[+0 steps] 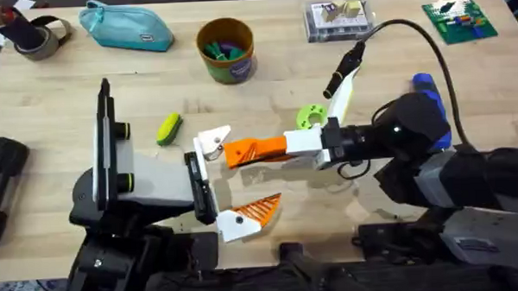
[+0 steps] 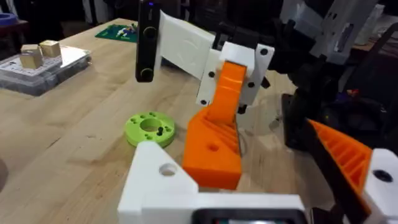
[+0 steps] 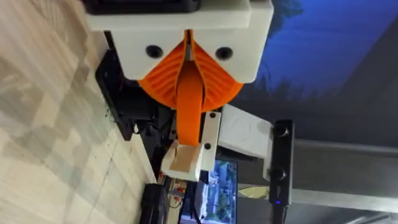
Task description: Pick up the gripper from the table and insert it into the empty holder that is missing its gripper. Then pick up a screw, insert it into the mounting hole, and use the screwdriver to tighten it. Finally, clean up the table by picking up the vegetable and placing it into the bucket.
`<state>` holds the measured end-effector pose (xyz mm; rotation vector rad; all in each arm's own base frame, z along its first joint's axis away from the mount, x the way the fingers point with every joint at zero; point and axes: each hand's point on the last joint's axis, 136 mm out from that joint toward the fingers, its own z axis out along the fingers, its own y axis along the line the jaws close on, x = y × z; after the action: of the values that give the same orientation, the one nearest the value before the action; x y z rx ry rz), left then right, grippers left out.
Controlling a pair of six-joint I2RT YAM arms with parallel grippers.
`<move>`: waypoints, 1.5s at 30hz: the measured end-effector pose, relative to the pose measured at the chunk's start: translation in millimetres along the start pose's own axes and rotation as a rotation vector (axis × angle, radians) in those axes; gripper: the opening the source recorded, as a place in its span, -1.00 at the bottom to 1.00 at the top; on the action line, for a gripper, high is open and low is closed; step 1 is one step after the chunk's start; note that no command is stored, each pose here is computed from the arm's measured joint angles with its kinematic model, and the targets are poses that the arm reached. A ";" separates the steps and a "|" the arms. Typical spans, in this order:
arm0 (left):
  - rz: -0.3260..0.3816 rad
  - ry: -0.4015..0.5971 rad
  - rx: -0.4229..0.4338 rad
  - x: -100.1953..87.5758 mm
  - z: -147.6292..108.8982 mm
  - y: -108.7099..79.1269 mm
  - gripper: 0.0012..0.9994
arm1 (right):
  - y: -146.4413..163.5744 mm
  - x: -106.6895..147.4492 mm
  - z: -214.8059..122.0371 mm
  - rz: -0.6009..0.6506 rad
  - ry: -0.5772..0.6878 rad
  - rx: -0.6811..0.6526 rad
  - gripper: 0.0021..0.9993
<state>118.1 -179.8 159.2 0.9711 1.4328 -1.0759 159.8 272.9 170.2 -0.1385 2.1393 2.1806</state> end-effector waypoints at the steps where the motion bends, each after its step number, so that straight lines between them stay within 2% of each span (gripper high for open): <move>1: 0.000 0.000 0.000 0.0 0.0 0.0 0.98 | 0.1 -0.4 0.0 -0.002 -0.002 0.000 -0.96; 32: 0.000 0.000 -0.001 0.0 0.0 0.1 0.98 | -4.4 -7.1 8.0 -0.005 -0.022 0.010 -0.96; 45: -0.004 -0.001 -0.013 -0.2 -0.3 2.4 0.98 | -8.8 -23.1 33.9 0.019 0.017 0.012 -0.96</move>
<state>120.4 -178.8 159.1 0.9583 1.4403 -1.0686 183.7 307.1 164.9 -0.1365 2.1714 2.1842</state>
